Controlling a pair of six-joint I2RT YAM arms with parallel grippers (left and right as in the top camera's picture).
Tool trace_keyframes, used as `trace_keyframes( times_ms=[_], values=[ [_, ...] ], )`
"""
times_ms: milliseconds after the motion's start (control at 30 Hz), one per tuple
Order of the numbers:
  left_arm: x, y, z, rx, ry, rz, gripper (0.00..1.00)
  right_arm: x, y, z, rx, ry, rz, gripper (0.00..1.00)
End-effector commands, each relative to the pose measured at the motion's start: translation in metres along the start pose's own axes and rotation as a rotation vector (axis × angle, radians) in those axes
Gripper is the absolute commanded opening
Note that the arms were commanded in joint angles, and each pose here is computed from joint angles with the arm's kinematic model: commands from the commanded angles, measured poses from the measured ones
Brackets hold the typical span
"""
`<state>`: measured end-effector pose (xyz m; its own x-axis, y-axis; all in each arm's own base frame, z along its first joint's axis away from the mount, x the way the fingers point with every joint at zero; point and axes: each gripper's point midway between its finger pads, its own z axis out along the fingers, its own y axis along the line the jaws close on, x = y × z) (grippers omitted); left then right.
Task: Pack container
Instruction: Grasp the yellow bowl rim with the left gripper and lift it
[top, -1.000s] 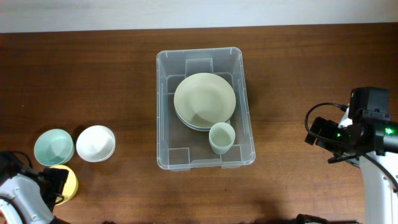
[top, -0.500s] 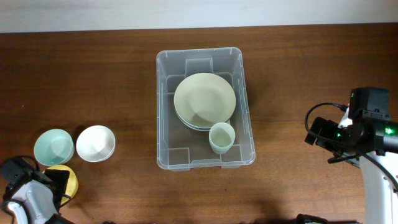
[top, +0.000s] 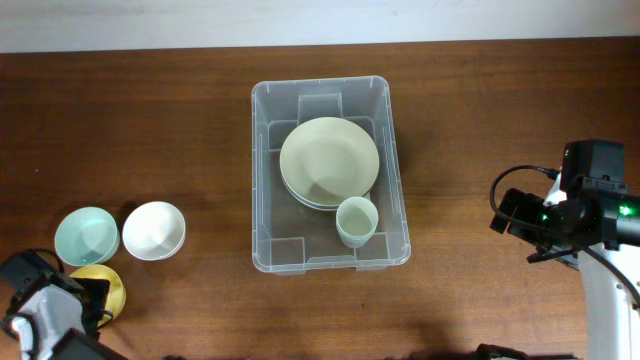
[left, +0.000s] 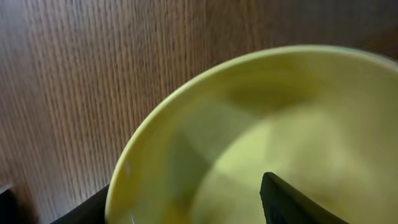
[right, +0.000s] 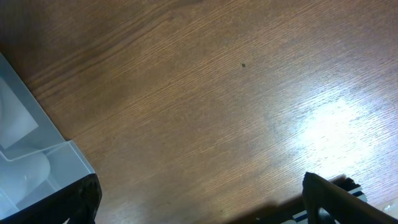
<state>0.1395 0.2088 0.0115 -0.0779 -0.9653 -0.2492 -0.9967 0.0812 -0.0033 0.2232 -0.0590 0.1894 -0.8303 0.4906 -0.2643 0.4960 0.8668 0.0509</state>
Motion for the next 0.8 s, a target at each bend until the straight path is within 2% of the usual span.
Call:
trace_keyframes(
  times_ms=[0, 67, 100, 167, 200, 400, 533, 767],
  values=[
    [0.007, 0.007, 0.009, -0.033, 0.028, -0.003, 0.66, 0.001, -0.003, 0.001, 0.015, 0.003, 0.003, 0.99],
    [0.007, 0.007, 0.009, -0.033, 0.028, -0.003, 0.63, 0.001, -0.003, 0.001, 0.015, 0.003, 0.003, 0.99],
    [0.007, 0.007, 0.009, -0.033, 0.028, -0.003, 0.58, 0.001, -0.003, 0.001, 0.015, 0.003, 0.003, 0.99],
    [0.007, 0.007, 0.009, -0.03, 0.031, -0.003, 0.34, 0.001, -0.003, 0.001, 0.015, 0.003, 0.003, 0.99],
    [0.007, 0.007, 0.009, -0.031, 0.032, -0.002, 0.27, 0.001, -0.003, 0.001, 0.015, 0.003, 0.003, 0.99],
    [0.009, 0.008, 0.009, -0.036, 0.04, -0.001, 0.01, 0.0, -0.003, 0.001, 0.015, 0.002, 0.003, 0.99],
    [0.012, 0.006, 0.007, -0.027, 0.057, 0.0, 0.01, 0.0, -0.003, 0.001, 0.015, 0.001, 0.003, 0.99],
    [0.011, -0.018, -0.03, 0.133, 0.077, 0.016, 0.01, -0.001, -0.003, 0.001, 0.013, -0.005, 0.003, 0.99]
  ],
)
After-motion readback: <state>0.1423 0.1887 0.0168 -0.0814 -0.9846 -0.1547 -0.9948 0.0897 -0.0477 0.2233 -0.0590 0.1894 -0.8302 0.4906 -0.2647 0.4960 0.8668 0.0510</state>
